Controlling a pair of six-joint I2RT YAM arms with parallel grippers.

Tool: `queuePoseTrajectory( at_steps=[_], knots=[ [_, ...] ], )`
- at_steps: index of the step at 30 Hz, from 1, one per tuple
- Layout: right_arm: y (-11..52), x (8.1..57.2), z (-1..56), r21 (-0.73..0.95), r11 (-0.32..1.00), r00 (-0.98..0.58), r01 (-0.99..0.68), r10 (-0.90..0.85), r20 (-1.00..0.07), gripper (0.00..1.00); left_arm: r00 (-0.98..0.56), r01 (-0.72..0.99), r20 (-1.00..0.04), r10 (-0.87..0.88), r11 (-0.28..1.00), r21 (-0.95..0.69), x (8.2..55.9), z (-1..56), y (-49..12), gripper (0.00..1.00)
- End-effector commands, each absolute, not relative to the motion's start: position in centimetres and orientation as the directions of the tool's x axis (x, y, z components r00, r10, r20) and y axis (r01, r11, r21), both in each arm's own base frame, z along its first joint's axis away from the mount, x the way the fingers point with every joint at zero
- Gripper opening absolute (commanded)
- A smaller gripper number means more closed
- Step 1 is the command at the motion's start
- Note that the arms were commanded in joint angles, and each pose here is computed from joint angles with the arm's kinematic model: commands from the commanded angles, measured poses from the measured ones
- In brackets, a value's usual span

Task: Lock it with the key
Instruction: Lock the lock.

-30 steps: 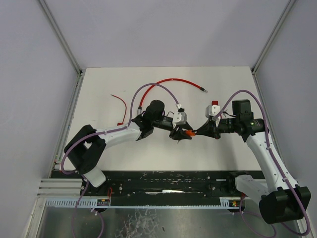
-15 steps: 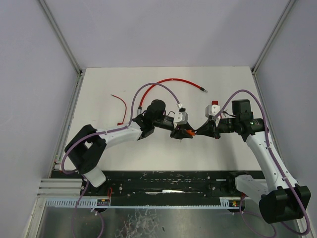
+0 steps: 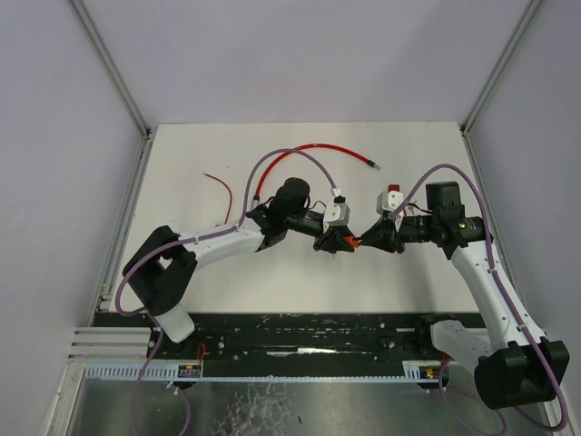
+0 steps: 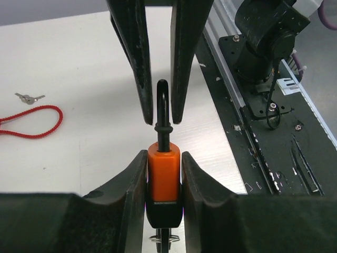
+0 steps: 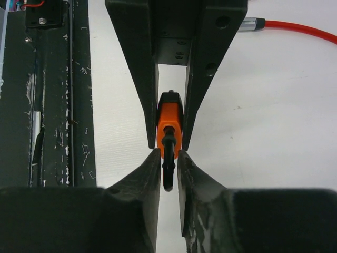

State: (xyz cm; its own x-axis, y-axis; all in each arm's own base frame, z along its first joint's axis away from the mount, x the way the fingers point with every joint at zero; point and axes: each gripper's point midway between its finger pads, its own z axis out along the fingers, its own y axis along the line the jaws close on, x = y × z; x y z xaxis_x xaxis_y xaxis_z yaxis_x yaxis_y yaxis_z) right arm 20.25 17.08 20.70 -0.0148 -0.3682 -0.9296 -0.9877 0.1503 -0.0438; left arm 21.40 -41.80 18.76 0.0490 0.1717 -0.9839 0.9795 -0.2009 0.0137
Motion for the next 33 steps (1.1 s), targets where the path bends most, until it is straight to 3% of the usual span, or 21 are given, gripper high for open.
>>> queuePoseTrajectory(
  at_steps=[1,4,7,17,23,33],
  knots=[
    [17.4,20.4,22.3,-0.086,0.133,0.036,-0.987,-0.339,-0.940,0.29,0.084,0.978,-0.983,0.165,-0.205,0.050,21.6,19.3,-42.0,0.00],
    [17.4,20.2,22.6,-0.089,0.137,0.038,-0.987,-0.338,-0.940,0.41,0.099,0.979,-0.983,0.155,-0.194,0.068,21.6,19.5,-41.8,0.00],
    [17.2,20.0,23.0,-0.100,0.139,0.046,-0.985,-0.348,-0.936,0.47,0.113,0.979,-0.982,0.152,-0.189,0.083,21.6,19.6,-41.7,0.00],
    [16.6,19.4,21.6,-0.161,0.115,0.105,-0.980,-0.388,-0.916,0.48,0.139,0.976,-0.980,0.140,-0.190,0.111,21.5,19.8,-41.3,0.00],
    [16.4,19.6,20.7,-0.191,0.102,0.134,-0.976,-0.408,-0.903,0.43,0.145,0.977,-0.979,0.141,-0.179,0.119,21.6,19.8,-41.1,0.00],
    [16.4,19.9,20.0,-0.172,0.106,0.115,-0.979,-0.409,-0.905,0.19,0.145,0.976,-0.980,0.137,-0.183,0.119,21.6,19.9,-41.0,0.00]
  ],
)
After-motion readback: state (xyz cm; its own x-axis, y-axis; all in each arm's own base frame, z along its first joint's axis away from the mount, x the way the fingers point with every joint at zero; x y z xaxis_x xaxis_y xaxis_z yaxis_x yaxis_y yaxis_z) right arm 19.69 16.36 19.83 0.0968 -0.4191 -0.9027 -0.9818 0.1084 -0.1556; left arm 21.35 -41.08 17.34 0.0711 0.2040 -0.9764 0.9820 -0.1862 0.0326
